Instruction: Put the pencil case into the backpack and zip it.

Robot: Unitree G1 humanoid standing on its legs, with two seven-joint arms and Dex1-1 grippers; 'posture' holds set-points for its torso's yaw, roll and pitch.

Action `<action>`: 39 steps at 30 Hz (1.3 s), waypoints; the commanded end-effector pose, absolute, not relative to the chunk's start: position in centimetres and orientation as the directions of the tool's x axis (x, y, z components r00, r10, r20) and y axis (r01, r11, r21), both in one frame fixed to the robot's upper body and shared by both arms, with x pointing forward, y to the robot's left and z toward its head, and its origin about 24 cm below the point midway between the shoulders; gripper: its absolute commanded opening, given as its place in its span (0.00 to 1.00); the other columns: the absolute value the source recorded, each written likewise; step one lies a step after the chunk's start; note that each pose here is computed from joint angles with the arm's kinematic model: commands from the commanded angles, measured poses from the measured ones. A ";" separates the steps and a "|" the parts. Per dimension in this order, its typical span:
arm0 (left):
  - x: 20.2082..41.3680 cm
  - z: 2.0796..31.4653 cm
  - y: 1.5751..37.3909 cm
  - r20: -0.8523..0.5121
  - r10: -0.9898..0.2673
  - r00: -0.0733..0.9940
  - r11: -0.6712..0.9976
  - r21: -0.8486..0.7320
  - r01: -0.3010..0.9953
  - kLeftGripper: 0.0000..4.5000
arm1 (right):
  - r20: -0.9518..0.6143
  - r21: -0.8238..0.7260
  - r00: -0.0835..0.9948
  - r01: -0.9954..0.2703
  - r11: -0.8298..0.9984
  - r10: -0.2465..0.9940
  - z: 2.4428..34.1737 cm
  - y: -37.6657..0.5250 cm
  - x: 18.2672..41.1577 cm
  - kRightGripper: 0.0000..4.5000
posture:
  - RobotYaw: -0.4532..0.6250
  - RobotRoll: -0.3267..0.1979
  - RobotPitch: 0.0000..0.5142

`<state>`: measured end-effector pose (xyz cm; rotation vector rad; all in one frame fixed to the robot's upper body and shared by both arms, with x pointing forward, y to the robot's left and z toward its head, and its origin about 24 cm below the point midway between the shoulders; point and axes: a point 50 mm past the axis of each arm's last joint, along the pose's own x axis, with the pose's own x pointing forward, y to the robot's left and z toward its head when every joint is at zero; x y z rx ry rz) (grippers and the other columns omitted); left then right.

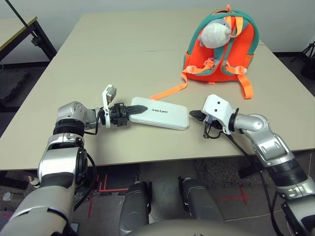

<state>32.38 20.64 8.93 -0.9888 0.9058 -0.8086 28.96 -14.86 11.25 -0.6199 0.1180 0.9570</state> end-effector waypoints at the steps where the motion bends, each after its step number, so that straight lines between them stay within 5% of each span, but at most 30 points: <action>1: 32.8 8.6 21.7 -0.346 -0.805 0.482 0.455 -0.881 0.126 0.31 | -0.365 -0.431 0.582 -0.797 0.422 0.727 10.8 -14.9 29.1 0.00 | 0.26 0.62 0.29; 12: 35.3 15.0 23.0 -0.017 -0.669 0.743 0.417 -0.836 0.356 0.31 | -0.366 -0.414 0.624 -0.774 0.480 0.690 10.4 -15.7 30.0 0.00 | 0.29 0.62 0.33; 36: 34.7 20.1 22.7 0.265 -0.510 0.818 0.451 -0.728 0.517 0.30 | -0.326 -0.322 0.775 -0.629 0.707 0.541 10.3 -18.9 30.6 0.00 | 0.30 0.62 0.40; 39: 34.7 20.5 22.6 0.297 -0.505 0.810 0.460 -0.702 0.544 0.30 | -0.291 -0.256 0.804 -0.587 0.768 0.518 10.7 -19.2 30.7 0.13 | 0.30 0.62 0.40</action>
